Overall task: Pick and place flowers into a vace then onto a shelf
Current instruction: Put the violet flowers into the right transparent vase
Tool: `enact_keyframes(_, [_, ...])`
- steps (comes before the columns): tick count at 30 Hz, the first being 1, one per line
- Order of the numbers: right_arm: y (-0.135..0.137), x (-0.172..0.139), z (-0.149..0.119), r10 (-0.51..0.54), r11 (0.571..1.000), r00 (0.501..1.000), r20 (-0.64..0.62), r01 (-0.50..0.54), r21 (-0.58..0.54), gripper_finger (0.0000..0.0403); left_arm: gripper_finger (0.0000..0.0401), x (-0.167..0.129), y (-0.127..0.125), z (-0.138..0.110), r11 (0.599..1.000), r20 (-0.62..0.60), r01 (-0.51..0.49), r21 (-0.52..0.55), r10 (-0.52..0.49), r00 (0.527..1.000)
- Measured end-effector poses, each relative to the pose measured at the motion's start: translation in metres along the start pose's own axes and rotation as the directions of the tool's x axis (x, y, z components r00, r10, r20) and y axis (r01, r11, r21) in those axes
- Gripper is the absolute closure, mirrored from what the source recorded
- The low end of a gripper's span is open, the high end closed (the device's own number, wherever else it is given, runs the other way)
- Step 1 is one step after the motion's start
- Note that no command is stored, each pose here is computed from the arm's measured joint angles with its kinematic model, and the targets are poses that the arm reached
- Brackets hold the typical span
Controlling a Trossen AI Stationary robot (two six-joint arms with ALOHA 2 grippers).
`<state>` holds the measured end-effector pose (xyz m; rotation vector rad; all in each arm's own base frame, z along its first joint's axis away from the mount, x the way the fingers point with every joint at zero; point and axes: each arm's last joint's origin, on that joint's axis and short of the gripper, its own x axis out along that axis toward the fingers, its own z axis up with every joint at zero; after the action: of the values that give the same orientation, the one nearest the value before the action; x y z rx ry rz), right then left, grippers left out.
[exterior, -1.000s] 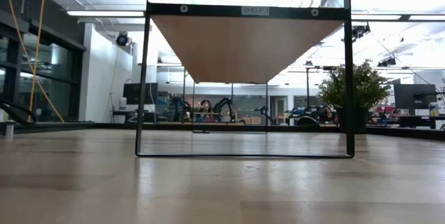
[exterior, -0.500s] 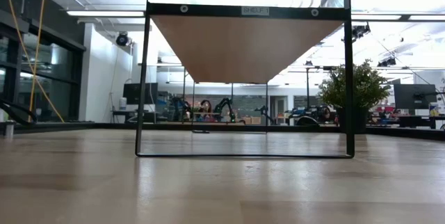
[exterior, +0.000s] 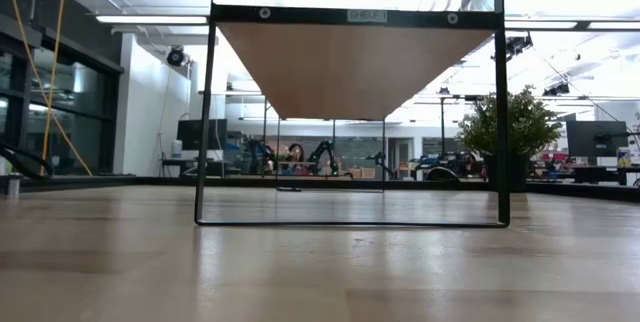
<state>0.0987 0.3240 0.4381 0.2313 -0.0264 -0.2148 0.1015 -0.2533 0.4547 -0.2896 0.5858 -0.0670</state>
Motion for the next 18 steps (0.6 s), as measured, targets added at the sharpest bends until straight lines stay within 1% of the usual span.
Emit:
enact_keyframes(2, [0.0, 0.003, -0.004, -0.002, 1.0, 1.0, -0.001, 0.001, -0.025, 0.0403, 0.0169, 0.0, 0.0, 0.0, 1.0, 0.001, 0.003, -0.004, -0.003, 1.0])
enact_keyframes(7, [-0.004, 0.012, 0.002, -0.038, 0.999, 0.999, 0.01, 0.038, -0.011, 0.0403, 0.0169, 0.0, -0.001, 0.0, 1.0, -0.005, 0.011, -0.009, -0.011, 1.0])
enact_keyframes(10, [-0.004, 0.019, -0.001, -0.05, 0.998, 0.999, 0.01, 0.05, -0.036, 0.0403, 0.0169, 0.0, -0.001, 0.0, 1.0, -0.004, 0.013, -0.012, -0.014, 1.0])
enact_keyframes(15, [-0.006, 0.034, -0.004, -0.094, 0.995, 0.995, 0.021, 0.095, -0.042, 0.0403, 0.0169, 0.0, -0.002, 0.0, 1.0, -0.004, 0.017, -0.016, -0.017, 1.0])
enact_keyframes(18, [-0.007, 0.04, -0.013, -0.097, 0.994, 0.995, 0.017, 0.098, -0.042, 0.0403, 0.0169, 0.0, -0.002, 0.0, 1.0, -0.004, 0.017, -0.016, -0.017, 1.0])
